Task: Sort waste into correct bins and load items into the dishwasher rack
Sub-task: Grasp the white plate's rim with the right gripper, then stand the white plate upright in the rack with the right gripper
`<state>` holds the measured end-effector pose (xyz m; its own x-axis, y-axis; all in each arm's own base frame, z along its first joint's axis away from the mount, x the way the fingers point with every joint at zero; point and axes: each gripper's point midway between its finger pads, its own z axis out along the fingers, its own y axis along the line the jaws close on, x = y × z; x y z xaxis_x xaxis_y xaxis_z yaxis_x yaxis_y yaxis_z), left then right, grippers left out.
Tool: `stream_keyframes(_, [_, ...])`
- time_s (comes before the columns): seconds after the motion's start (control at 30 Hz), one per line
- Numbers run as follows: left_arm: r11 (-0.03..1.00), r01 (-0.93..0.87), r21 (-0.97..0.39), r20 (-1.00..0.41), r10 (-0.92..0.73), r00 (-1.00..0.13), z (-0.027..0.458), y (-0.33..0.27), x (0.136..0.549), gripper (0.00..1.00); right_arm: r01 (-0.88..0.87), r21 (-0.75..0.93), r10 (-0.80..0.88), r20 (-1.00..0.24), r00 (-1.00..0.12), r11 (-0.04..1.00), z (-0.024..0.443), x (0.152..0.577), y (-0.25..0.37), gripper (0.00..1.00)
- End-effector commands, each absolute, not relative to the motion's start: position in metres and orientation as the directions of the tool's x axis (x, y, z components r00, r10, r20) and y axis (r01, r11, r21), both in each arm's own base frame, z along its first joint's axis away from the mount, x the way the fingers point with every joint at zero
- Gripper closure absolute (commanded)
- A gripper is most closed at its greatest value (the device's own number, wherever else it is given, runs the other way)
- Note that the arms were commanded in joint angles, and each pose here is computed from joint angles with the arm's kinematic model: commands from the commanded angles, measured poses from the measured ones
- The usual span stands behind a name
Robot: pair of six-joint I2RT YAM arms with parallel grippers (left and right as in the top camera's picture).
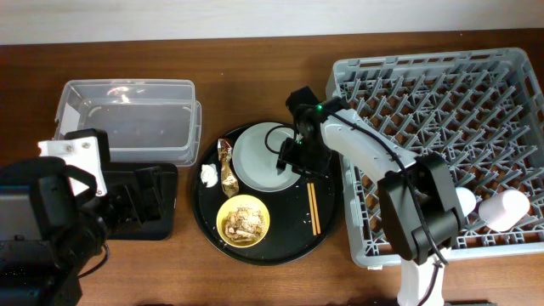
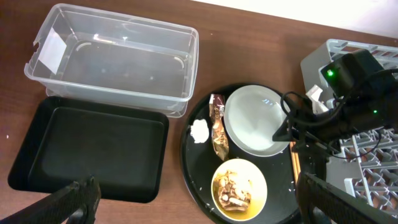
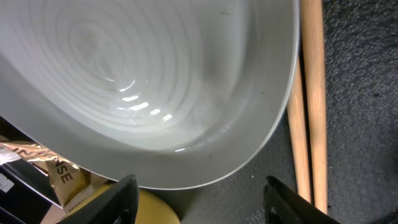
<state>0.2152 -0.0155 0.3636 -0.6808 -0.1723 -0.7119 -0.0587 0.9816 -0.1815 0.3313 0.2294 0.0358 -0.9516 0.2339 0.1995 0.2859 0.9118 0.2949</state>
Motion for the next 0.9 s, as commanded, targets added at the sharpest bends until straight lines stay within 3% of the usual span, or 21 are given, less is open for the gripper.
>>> stream_keyframes(0.0, [0.980,-0.079,-0.181,-0.716,-0.186,-0.672,0.366,-0.012,0.215,0.00,0.316,0.253,0.261,0.229,-0.938,0.914,0.002,0.314,0.226,0.44])
stream_keyframes(0.07, [0.980,-0.079,-0.181,-0.717,-0.186,-0.672,0.366,-0.012,0.215,0.00,0.266,0.270,0.218,0.196,-0.956,0.925,-0.006,0.315,0.224,0.47])
stream_keyframes(0.13, [0.980,-0.079,-0.181,-0.716,-0.186,-0.672,0.366,-0.012,0.215,0.00,0.224,0.286,0.177,0.182,-0.967,0.932,-0.004,0.315,0.225,0.75])
stream_keyframes(0.2, [0.980,-0.079,-0.181,-0.716,-0.186,-0.672,0.366,-0.012,0.215,0.00,0.212,0.273,0.169,0.172,-0.970,0.938,0.008,0.313,0.216,0.96])
stream_keyframes(0.37, [0.980,-0.080,-0.181,-0.712,-0.186,-0.677,0.364,-0.012,0.214,0.00,0.187,0.242,0.202,-0.037,-0.979,0.952,0.086,0.326,0.174,0.96])
stream_keyframes(0.43, [0.980,-0.087,-0.177,-0.686,-0.186,-0.703,0.358,-0.012,0.208,0.00,0.084,0.261,0.143,-0.216,-0.966,0.962,0.134,0.338,0.158,0.96])
stream_keyframes(0.47, [0.980,-0.089,-0.176,-0.676,-0.186,-0.713,0.355,-0.012,0.205,0.00,0.107,0.218,0.170,-0.295,-0.940,0.970,0.153,0.343,0.138,0.96])
stream_keyframes(0.5, [0.981,-0.093,-0.173,-0.660,-0.186,-0.728,0.351,-0.012,0.201,0.00,0.208,0.189,0.273,-0.450,-0.850,0.960,0.199,0.350,0.085,0.96])
stream_keyframes(0.57, [0.981,-0.099,-0.169,-0.637,-0.185,-0.748,0.346,-0.012,0.196,0.00,0.365,0.106,0.346,-0.630,-0.695,0.925,0.253,0.346,-0.008,0.96])
stream_keyframes(0.67, [0.981,-0.099,-0.169,-0.635,-0.185,-0.750,0.346,-0.012,0.195,0.00,0.568,-0.055,0.373,-0.701,-0.608,0.821,0.272,0.322,-0.118,0.96])
stream_keyframes(0.8, [0.981,-0.099,-0.169,-0.635,-0.185,-0.750,0.346,-0.012,0.195,0.00,0.624,-0.187,0.324,-0.722,-0.611,0.759,0.264,0.338,-0.160,0.96])
stream_keyframes(0.87, [0.981,-0.099,-0.169,-0.635,-0.185,-0.750,0.346,-0.012,0.195,0.00,0.579,-0.283,0.257,-0.690,-0.676,0.764,0.248,0.354,-0.170,0.96])
